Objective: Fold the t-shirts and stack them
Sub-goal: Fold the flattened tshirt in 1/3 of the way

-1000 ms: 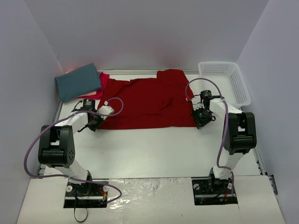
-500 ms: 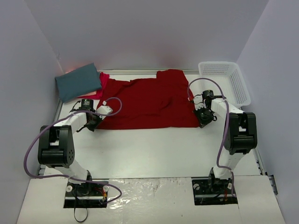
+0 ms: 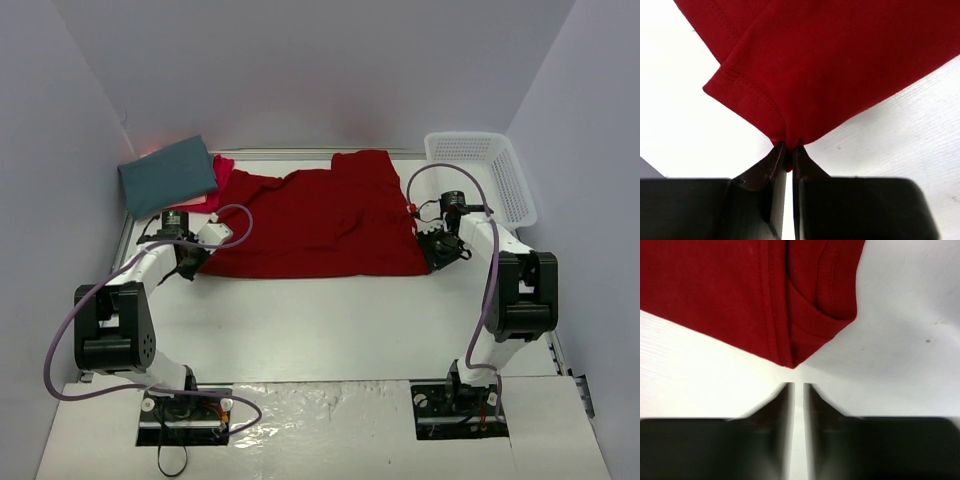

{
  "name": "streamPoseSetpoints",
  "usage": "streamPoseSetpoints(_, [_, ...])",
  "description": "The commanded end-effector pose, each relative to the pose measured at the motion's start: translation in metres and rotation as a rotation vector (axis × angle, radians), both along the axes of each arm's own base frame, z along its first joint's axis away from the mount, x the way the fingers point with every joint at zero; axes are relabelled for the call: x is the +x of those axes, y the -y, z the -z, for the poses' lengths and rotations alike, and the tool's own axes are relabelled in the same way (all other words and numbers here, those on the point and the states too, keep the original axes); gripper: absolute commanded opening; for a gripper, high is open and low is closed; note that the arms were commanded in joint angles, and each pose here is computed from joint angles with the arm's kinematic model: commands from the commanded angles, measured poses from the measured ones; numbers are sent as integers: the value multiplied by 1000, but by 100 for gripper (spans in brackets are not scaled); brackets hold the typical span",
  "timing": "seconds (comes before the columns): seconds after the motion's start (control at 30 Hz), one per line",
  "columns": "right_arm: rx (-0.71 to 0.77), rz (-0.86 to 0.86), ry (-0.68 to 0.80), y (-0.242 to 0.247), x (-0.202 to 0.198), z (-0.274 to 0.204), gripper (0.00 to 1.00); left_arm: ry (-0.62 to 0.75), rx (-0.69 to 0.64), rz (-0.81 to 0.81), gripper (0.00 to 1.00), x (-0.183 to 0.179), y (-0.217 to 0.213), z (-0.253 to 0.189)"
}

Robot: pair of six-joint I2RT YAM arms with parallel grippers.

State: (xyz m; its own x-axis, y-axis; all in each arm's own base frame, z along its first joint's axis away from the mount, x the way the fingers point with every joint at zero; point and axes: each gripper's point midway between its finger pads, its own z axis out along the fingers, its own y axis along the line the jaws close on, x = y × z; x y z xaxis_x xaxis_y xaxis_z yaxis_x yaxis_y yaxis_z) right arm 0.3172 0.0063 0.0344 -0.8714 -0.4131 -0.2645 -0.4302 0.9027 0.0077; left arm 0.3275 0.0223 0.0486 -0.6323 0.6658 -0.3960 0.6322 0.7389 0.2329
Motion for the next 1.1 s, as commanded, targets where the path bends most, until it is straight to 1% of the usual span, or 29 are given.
streamPoseSetpoints(0.0, [50, -25, -22, -8, -15, -10, 29, -16, -4, 12, 2, -13, -2, -4])
streamPoseSetpoints(0.07, [70, -34, -27, -12, -14, -9, 38, -28, -7, 11, 2, -16, -1, -3])
streamPoseSetpoints(0.1, [73, -34, -26, -12, -12, -10, 40, -27, -9, 11, 2, -15, -1, -3])
streamPoseSetpoints(0.2, [85, -38, -32, -14, -8, -8, 42, -27, -8, 14, 2, -17, 0, -2])
streamPoseSetpoints(0.47, [93, -36, -72, -16, 2, 5, 42, -32, -8, 10, 2, -17, -1, 3])
streamPoseSetpoints(0.77, [78, -33, -104, -14, 3, 19, 38, -49, -21, 6, 2, -16, -2, 11])
streamPoseSetpoints(0.8, [80, -33, -104, -14, 3, 20, 33, -50, -22, 7, 2, -17, -2, 11])
streamPoseSetpoints(0.83, [81, -35, -107, -15, 2, 20, 24, -51, -24, 8, 2, -16, -1, 12])
streamPoseSetpoints(0.9, [88, -33, -115, -15, 1, 22, 14, -49, -27, 8, 2, -16, -1, 12])
streamPoseSetpoints(0.93, [88, -36, -117, -16, 0, 23, 11, -50, -28, 6, 2, -17, -1, 13])
streamPoseSetpoints(0.97, [91, -36, -120, -17, -1, 23, 2, -49, -28, 8, 2, -17, 0, 12])
streamPoseSetpoints(1.0, [92, -37, -121, -17, -2, 23, 0, -52, -31, 8, 2, -17, 0, 13])
streamPoseSetpoints(1.07, [92, -38, -123, -18, -4, 22, 0, -51, -30, 6, 2, -18, 0, 12])
